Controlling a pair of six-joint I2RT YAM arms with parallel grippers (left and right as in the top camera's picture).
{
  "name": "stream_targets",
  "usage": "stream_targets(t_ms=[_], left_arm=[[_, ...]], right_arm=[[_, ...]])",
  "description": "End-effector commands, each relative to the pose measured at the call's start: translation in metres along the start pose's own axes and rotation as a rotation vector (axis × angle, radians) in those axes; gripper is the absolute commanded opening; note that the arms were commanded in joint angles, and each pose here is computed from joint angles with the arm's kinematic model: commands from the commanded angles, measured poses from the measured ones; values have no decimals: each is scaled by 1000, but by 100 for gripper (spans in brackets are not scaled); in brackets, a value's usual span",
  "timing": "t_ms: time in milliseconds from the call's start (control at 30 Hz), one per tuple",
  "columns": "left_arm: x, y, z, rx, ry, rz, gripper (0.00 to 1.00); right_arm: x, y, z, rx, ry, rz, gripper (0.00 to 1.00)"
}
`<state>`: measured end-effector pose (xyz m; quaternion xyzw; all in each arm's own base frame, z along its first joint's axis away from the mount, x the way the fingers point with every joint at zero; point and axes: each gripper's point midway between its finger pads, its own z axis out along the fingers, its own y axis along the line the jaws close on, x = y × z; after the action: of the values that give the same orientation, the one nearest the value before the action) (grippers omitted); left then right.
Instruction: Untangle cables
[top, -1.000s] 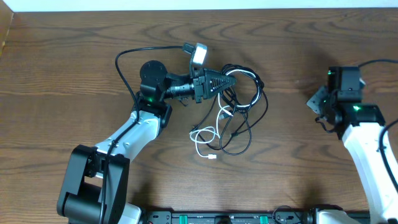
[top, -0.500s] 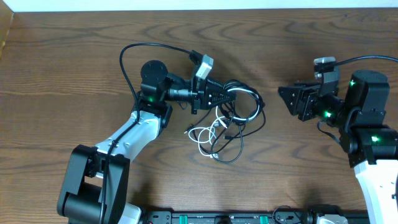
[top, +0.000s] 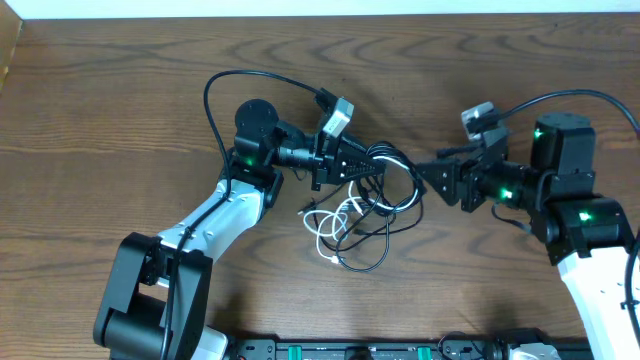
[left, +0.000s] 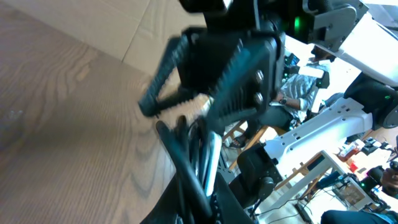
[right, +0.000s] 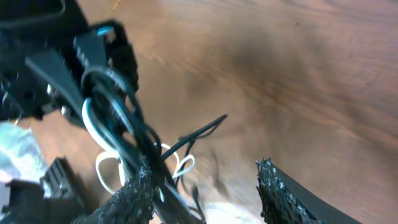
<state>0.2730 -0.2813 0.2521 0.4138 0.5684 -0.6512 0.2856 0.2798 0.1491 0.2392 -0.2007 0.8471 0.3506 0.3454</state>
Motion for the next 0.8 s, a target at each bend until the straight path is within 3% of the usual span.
stream_targets(t_ms=[0,200,267,300,333,367,600,767], left_arm=[[-13,-3,1,-15,-19,53,8],[-13,-3,1,-14,-18,44,8],[-13,-4,2,-11,-17,42,8],[-13,-4,3,-9,-15,41,8],[-12,-5,3,-8,-15,40,8],[-12,-5,4,-5,-13,34,7],[-3,-16,3,62,37,27,8],[-2,-18,1,73,47,15,8]], right_arm=[[13,10,9,-47,59,-63,52],[25,16,27,-87,127,-59,50],[28,8,35,-50,145,-66,33],[29,-3,38,14,156,-47,16],[29,-16,40,86,160,-9,6],[29,-35,39,197,156,59,1],[28,-134,-30,937,-46,421,1],[52,-161,-94,1328,-132,559,1]])
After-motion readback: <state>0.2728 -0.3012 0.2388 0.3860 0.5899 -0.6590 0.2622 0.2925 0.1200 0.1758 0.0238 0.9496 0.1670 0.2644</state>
